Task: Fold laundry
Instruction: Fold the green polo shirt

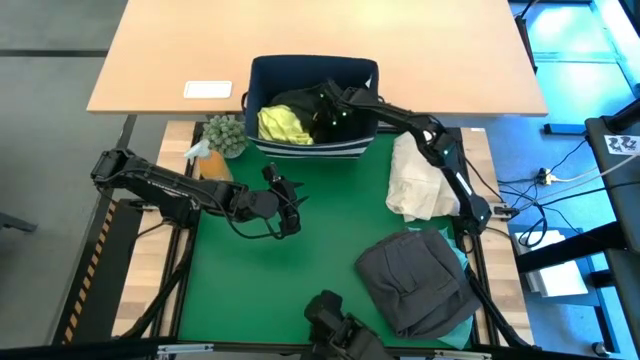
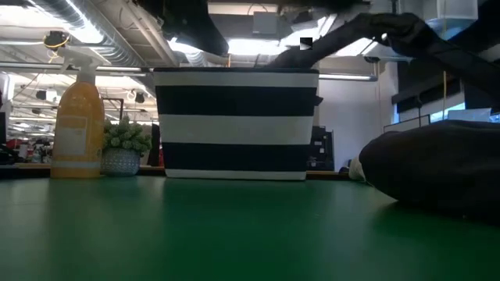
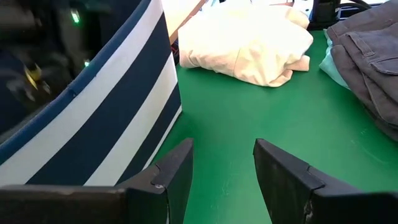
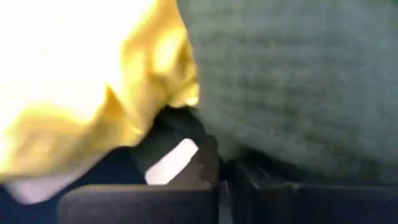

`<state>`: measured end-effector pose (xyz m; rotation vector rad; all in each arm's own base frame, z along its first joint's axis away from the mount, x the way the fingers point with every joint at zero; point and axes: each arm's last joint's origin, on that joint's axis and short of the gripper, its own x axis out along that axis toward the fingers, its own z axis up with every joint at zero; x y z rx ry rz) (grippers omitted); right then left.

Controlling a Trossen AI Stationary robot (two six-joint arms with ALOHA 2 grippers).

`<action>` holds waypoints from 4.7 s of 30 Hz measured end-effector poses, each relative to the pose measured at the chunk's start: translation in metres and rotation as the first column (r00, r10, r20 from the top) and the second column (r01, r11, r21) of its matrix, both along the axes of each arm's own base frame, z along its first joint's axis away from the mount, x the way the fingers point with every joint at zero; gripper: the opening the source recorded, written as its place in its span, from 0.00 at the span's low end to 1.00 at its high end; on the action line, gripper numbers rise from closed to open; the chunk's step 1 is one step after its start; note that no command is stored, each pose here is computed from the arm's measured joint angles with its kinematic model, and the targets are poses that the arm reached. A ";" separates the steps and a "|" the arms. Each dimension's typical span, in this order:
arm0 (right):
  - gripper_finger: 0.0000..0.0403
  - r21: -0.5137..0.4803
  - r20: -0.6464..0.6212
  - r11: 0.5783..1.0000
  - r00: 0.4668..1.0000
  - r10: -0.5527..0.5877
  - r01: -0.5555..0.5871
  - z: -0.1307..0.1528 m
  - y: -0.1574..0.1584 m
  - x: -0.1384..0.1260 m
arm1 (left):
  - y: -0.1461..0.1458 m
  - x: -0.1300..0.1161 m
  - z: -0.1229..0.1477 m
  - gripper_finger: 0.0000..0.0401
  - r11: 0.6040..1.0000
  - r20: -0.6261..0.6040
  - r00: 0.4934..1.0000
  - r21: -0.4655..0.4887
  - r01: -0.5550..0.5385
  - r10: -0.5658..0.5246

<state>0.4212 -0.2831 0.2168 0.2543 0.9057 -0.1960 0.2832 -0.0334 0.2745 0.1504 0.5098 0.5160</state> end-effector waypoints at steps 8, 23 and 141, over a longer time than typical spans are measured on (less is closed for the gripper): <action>0.01 -0.218 0.155 0.976 0.988 0.020 0.014 0.091 0.025 -0.013 | 0.000 0.000 0.000 0.41 1.000 0.000 1.000 0.000 0.000 0.000; 0.00 -0.513 0.330 0.858 0.924 0.192 0.005 0.225 0.127 -0.055 | 0.000 0.000 0.000 0.41 1.000 0.000 1.000 -0.001 0.000 0.000; 0.00 -0.505 0.080 0.666 0.738 0.670 -0.549 0.218 0.340 -0.056 | -0.013 -0.040 0.108 0.38 0.850 0.154 0.958 0.444 -0.284 0.240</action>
